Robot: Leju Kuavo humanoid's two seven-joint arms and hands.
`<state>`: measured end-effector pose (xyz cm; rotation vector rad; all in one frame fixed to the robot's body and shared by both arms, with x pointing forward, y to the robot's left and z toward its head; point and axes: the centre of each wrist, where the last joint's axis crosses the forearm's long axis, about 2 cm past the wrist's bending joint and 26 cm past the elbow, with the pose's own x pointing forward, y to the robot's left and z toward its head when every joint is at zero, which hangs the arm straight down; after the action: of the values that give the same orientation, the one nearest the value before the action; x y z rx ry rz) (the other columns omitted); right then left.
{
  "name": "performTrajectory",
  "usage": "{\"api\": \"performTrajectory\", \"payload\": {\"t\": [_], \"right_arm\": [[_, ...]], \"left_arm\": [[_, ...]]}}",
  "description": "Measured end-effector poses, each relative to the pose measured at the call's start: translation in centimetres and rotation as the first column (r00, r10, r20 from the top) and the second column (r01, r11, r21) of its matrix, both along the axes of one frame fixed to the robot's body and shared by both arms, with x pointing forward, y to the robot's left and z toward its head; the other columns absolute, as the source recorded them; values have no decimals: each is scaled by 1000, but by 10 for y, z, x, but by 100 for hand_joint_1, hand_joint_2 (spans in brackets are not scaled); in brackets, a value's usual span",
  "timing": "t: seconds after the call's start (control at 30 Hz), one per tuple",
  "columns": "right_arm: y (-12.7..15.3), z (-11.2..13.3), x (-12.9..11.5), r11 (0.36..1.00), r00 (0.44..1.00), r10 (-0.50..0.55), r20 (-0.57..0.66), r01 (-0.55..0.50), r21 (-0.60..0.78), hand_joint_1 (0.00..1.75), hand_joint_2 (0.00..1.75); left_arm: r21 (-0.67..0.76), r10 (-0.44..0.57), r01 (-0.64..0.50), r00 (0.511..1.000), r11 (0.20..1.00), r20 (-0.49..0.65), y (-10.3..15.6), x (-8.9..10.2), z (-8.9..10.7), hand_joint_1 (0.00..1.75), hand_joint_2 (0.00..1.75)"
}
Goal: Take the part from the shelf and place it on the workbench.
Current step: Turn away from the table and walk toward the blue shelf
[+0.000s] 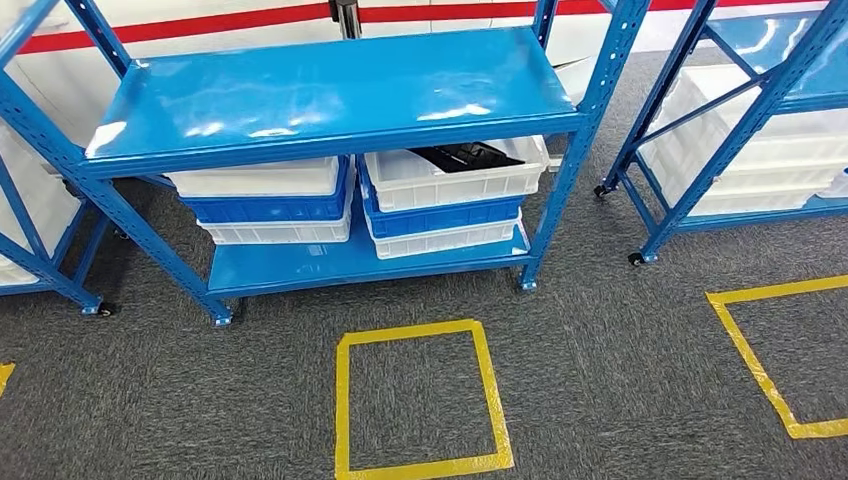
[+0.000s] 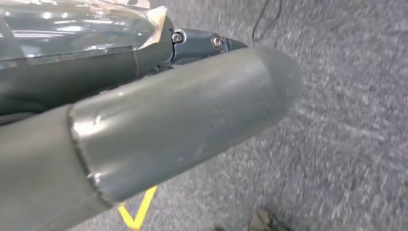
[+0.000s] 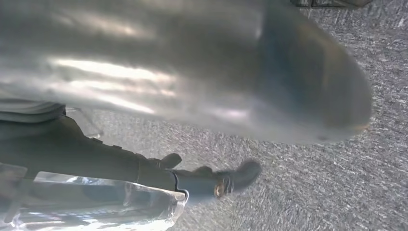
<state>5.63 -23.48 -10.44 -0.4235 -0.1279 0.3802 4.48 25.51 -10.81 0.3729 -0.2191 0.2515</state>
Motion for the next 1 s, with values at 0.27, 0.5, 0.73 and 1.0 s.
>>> {"api": "performTrajectory", "payload": {"t": [0.27,0.5,0.73,1.0], "right_arm": [[-6,-1,-2,1000,1000,-7,-8,7,-11,0,0],[-7,-1,0,1000,1000,-10,-9,10,-7,0,0],[-7,-1,0,1000,1000,-20,-14,20,-1,0,131],[-3,0,0,1000,1000,-29,-11,29,8,0,175]], "left_arm": [[-8,-7,6,1000,1000,-12,-5,2,1,0,0],[-6,-15,15,1000,1000,-14,-4,2,1,0,0],[-4,-26,26,1000,1000,-17,-4,2,1,0,175],[9,-43,43,999,999,2,-1,6,1,0,175]]}}
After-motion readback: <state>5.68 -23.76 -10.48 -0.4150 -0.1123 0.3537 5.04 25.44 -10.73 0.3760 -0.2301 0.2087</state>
